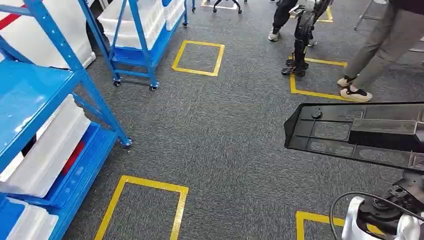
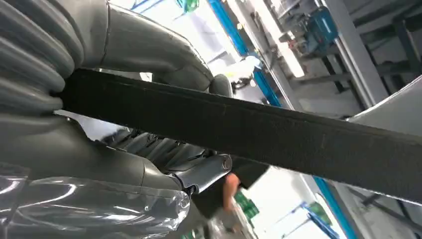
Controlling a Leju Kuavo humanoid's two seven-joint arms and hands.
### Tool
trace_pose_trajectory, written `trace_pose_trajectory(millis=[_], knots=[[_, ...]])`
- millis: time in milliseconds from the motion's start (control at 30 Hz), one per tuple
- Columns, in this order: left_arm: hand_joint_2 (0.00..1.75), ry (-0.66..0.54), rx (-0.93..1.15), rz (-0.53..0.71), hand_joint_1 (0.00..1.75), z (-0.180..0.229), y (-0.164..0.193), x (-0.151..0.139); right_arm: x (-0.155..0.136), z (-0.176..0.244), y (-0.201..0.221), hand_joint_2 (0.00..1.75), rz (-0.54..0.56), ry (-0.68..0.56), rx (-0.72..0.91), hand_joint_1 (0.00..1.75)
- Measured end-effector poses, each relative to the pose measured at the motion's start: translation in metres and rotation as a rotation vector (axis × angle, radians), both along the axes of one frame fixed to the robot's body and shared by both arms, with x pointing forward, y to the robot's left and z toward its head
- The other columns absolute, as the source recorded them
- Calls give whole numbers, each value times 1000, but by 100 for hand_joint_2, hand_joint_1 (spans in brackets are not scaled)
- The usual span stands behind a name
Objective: Take the parts from the cabinet and place them on the table.
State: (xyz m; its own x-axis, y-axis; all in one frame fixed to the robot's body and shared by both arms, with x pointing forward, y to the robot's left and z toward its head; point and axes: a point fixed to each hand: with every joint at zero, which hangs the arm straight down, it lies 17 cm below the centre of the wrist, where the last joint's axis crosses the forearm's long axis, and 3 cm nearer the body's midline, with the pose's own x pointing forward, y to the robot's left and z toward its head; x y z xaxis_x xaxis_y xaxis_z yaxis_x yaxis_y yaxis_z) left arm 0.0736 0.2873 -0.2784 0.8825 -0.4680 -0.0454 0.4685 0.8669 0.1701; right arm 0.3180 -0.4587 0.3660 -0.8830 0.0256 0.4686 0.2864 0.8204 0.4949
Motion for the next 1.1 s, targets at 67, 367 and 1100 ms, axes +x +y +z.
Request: trace_pose_trajectory(millis=[67, 367, 1100], knots=[[175, -35, -1, 22, 0, -1, -3, 3, 3, -3, 0, 175, 7, 9, -5, 175], [175, -191, 41, 101, 0, 2, -19, 19, 13, -13, 10, 175, -24, 53, -62, 175], [175, -216, 41, 61, 0, 1, -12, 16, -22, -50, 11, 175, -39, 102, 6, 175]])
